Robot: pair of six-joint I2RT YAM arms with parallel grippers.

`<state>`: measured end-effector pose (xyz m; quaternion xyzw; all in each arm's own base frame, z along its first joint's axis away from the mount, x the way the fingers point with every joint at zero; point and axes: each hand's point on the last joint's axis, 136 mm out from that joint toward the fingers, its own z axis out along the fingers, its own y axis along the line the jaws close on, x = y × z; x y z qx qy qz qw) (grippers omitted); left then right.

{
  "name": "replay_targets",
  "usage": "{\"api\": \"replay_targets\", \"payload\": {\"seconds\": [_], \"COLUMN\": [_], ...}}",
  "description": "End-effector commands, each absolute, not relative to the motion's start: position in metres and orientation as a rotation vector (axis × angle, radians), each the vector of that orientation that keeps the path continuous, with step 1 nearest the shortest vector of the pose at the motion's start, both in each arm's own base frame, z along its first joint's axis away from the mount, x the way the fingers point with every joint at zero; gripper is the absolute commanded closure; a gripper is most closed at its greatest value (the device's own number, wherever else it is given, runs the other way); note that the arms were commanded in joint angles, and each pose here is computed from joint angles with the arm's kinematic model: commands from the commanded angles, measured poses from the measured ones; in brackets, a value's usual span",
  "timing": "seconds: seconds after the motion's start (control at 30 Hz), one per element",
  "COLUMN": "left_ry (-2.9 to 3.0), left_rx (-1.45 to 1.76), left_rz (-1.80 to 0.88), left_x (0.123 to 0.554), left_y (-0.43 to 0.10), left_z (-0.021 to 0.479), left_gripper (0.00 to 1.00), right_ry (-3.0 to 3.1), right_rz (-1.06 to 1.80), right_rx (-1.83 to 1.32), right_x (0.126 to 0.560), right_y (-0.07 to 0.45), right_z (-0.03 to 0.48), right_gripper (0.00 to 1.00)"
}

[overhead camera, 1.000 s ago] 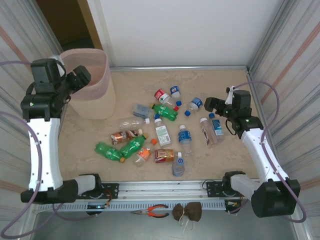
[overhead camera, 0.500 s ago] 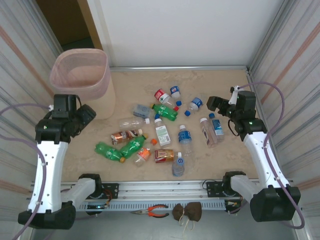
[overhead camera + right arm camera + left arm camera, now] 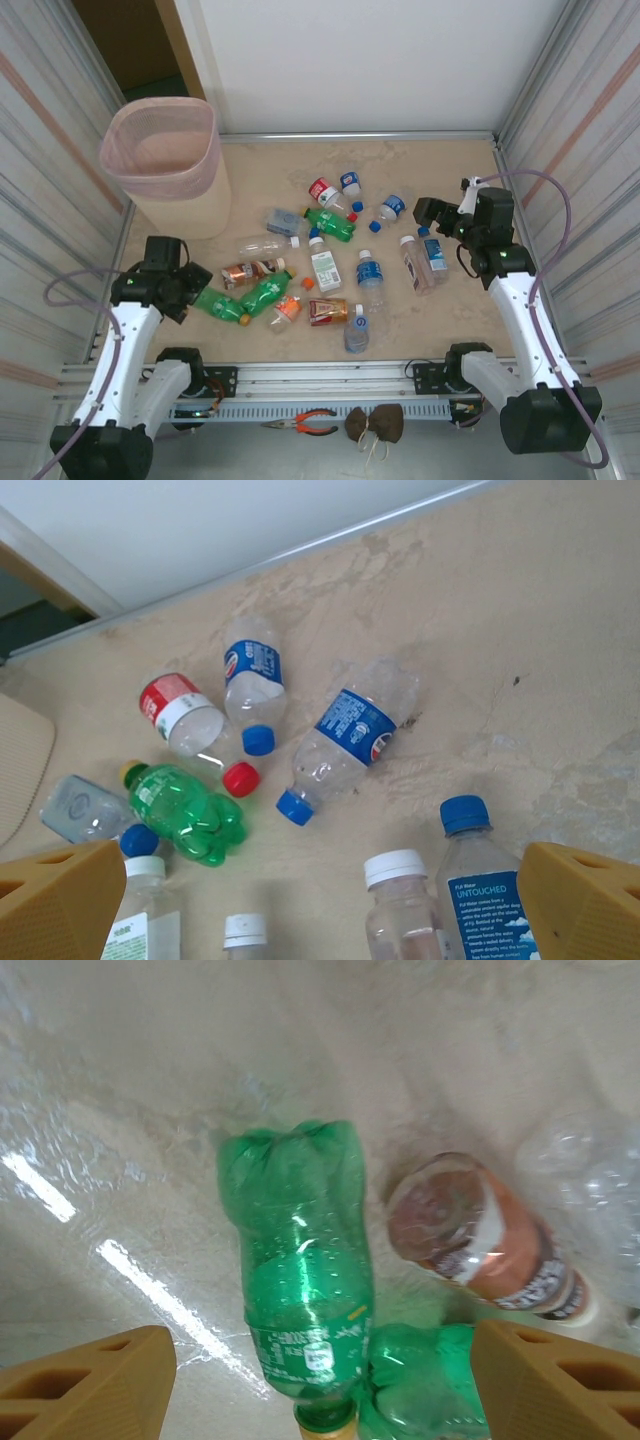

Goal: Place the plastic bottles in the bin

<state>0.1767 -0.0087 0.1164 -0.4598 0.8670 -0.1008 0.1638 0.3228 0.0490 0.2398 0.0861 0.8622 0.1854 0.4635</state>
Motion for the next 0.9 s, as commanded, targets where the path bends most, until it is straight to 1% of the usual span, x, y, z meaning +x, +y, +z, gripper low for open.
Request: {"api": "replay_targets", "payload": {"seconds": [0.0,0.2,0.33,0.4,0.63,0.73,0.87], "left_ry": [2.419,2.405,2.370,2.360,2.364,2.357,2.340], "left_rx": [-1.411,-1.521,-1.582,-1.602,-1.618,-1.616,-1.601], "left_rz": [-0.385,-0.469,-0.576,-0.607,-0.609,-0.602,-0.603], "left_x": [0.182,0.180,0.183,0.184,0.181,0.182,0.184], "left_y": [-0.016,-0.022,-0.028,-0.030,-0.028,-0.026,-0.023], "left_z": [0.099,0.060,0.041,0.034,0.027,0.029,0.037], "left_gripper": [0.21,0.17,0.17,0.20,0.35,0.38,0.40], "right_ry": [2.133,2.116,2.110,2.115,2.126,2.127,2.131], "right_rz": [0.471,0.468,0.474,0.475,0.469,0.463,0.458], "right_rx": [0.230,0.242,0.249,0.246,0.255,0.257,0.262], "right_x": [0.316,0.317,0.317,0.317,0.315,0.314,0.315], "right_y": [0.048,0.047,0.047,0.047,0.046,0.046,0.045], "right_z": [0.235,0.241,0.243,0.242,0.239,0.237,0.237], "right_gripper": [0.01,0.01,0.01,0.01,0.01,0.01,0.01]}}
